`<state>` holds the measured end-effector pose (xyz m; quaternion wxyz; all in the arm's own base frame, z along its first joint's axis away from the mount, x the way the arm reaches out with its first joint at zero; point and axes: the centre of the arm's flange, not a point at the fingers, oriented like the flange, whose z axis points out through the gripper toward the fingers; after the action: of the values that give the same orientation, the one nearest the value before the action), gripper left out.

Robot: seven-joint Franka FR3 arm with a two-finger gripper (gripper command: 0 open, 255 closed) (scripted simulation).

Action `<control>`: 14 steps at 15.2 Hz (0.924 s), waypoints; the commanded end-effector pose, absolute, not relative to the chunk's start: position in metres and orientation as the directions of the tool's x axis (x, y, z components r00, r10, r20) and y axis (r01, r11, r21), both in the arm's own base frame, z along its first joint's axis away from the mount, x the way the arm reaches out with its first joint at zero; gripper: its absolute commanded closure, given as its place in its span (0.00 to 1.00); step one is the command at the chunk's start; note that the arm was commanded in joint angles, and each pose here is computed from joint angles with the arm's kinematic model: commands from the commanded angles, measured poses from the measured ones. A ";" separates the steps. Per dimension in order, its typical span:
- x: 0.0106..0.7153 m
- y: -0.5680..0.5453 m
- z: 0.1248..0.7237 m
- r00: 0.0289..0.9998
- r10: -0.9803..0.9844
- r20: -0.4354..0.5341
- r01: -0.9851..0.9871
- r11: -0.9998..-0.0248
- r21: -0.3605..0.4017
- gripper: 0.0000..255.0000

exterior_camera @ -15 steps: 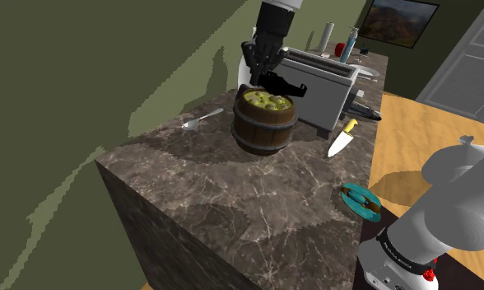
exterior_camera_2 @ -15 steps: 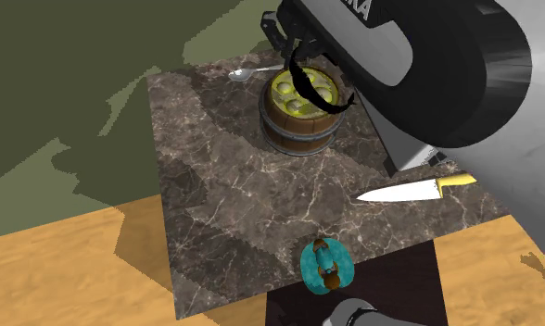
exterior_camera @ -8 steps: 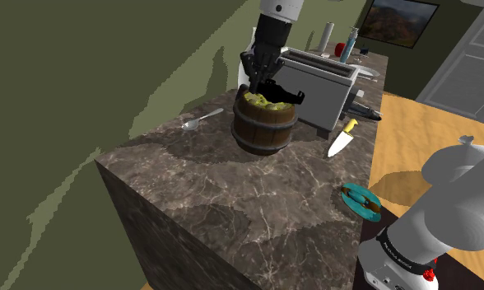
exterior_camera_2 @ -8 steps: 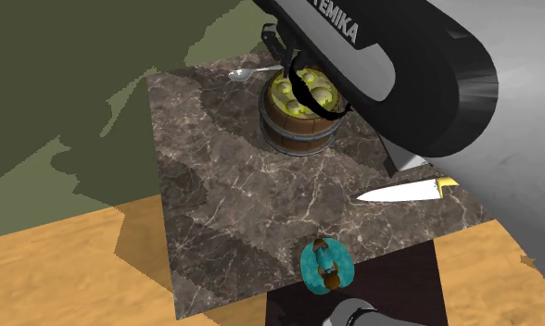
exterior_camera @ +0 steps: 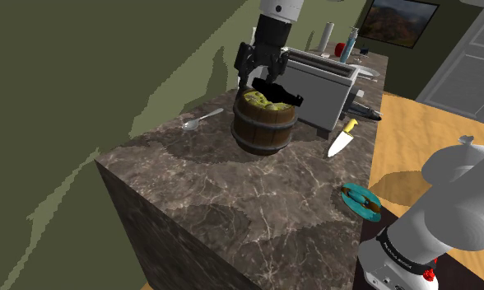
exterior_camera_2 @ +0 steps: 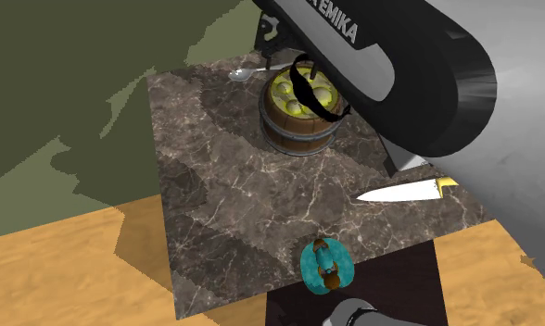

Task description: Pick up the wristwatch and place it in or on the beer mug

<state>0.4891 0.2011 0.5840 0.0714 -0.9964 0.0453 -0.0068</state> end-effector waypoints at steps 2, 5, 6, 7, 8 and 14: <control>0.489 0.201 0.584 0.996 -0.091 0.007 -0.089 -0.986 -0.143 0.00; 0.488 0.195 0.623 0.996 -0.091 0.007 -0.089 -0.986 -0.143 0.00; 0.488 0.194 0.634 0.996 -0.091 0.007 -0.089 -0.986 -0.143 0.00; 0.488 0.194 0.634 0.996 -0.091 0.007 -0.089 -0.986 -0.143 0.00; 0.488 0.194 0.634 0.996 -0.091 0.007 -0.089 -0.986 -0.143 0.00; 0.488 0.194 0.634 0.996 -0.091 0.007 -0.089 -0.986 -0.143 0.00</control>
<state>0.4881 0.1940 0.6335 0.0714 -0.9964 0.0453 -0.0068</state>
